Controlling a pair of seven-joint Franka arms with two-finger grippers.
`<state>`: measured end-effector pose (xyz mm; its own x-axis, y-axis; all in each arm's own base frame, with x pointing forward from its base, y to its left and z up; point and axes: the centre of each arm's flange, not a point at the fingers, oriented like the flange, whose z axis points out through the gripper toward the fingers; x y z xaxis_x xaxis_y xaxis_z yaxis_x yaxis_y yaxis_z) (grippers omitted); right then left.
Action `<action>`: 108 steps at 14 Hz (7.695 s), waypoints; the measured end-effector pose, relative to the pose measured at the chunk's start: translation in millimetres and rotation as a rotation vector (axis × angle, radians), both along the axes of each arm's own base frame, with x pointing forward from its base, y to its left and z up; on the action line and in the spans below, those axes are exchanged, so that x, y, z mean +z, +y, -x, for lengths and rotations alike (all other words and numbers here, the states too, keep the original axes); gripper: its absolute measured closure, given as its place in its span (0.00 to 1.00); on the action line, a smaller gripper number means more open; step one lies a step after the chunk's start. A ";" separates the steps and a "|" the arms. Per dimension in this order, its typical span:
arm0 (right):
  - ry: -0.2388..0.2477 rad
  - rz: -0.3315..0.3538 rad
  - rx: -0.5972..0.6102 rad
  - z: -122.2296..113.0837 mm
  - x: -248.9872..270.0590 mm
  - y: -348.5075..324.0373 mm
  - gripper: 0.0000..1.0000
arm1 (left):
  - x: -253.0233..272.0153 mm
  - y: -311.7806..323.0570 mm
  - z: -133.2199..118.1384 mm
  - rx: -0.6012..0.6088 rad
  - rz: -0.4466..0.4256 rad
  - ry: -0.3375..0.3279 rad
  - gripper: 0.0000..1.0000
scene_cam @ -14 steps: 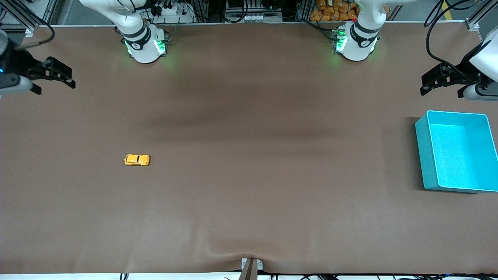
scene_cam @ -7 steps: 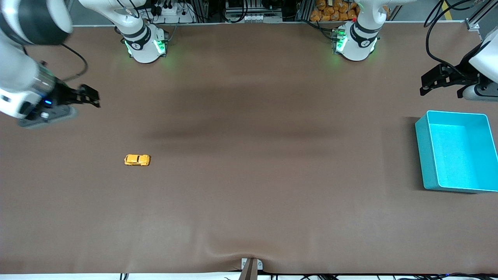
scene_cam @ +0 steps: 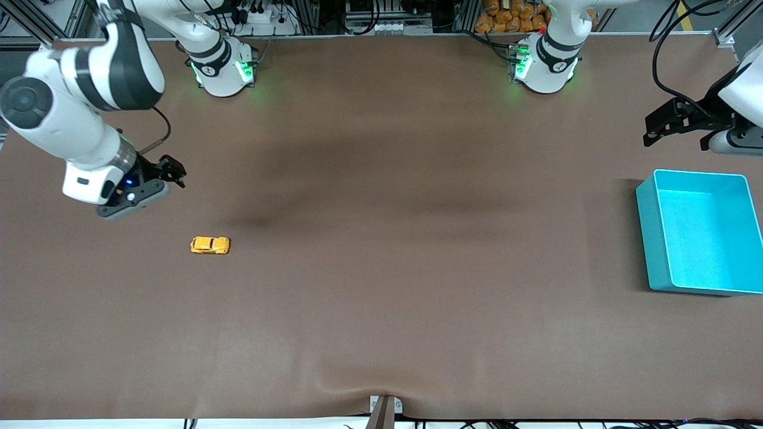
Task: Wind and store yellow beetle car
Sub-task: 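Move the right gripper over the yellow beetle car and lower it, then close the right gripper on the yellow car, pressing it onto the table, then drag the held car backward along the table with the right gripper, then open the right gripper to release the car and lift away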
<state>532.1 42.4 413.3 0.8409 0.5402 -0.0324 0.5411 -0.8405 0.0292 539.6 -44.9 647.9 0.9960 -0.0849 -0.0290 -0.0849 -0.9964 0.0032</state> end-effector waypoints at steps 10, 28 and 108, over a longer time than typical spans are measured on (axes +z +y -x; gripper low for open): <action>-0.045 -0.001 0.317 -4.8 -60.8 -25.5 0.00 | 0.0 0.0 0.0 0.000 0.000 0.000 0.00; -0.057 0.013 0.769 0.5 -114.5 18.6 0.00 | -0.1 0.2 0.0 0.000 0.000 0.000 0.00; 0.026 0.046 0.846 -45.0 -193.4 -227.6 0.00 | -1.2 1.8 -0.4 0.003 0.000 0.002 0.00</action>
